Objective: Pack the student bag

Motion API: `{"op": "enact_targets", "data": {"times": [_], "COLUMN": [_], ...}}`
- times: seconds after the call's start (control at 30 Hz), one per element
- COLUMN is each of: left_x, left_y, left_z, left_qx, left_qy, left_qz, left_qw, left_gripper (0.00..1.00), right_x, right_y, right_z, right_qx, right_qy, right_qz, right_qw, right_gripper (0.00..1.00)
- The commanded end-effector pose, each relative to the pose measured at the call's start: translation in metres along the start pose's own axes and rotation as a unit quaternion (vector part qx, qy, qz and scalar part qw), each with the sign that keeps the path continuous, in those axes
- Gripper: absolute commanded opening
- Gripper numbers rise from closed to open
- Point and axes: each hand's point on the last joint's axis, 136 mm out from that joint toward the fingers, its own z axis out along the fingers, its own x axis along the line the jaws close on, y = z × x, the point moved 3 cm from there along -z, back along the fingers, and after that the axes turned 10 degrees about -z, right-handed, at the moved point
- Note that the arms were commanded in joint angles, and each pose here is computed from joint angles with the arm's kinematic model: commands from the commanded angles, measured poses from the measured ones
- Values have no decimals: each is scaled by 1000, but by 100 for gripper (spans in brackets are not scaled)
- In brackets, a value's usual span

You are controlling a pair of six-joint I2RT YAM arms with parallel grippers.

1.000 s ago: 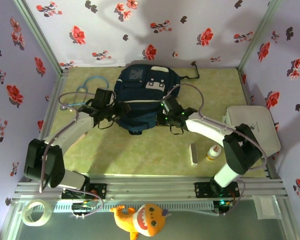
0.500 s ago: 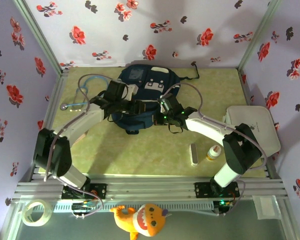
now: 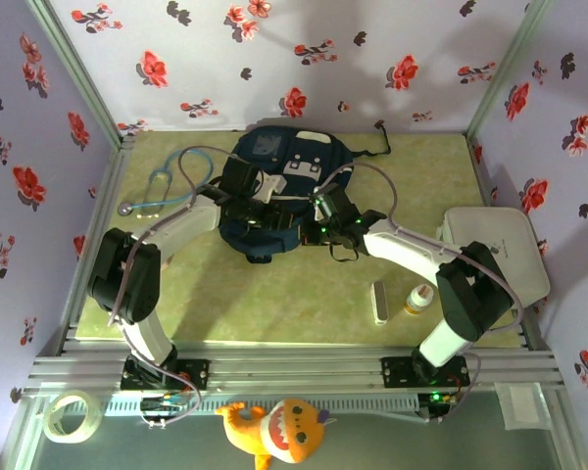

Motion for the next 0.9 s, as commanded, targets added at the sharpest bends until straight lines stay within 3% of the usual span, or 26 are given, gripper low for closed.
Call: {"op": "enact_targets", "data": {"times": [0.0,0.17,0.57,0.87], "left_x": [-1,-1,-5,-4], "left_y": [-1,-1,-14,-30], "left_z": [3,0,-36,-52], "left_qx": [15,25,33,60], "left_qy": [1,6,25,42], "left_qz": [12,13,66,93], "left_qw": [1000,1000,997,993], "left_gripper": [20,0,0,0], "right_x": [12,4,-33,-69], "right_y": [18,17,11,23], "right_z": [-12,-13,-25,-33], "right_qx": [-41,-39,-5,-27], "right_qy": [23,2,-10,-53], "right_qz": [-6,-2,-29,6], "right_qw": [999,999,1000,998], "right_gripper": [0,0,0,0]}}
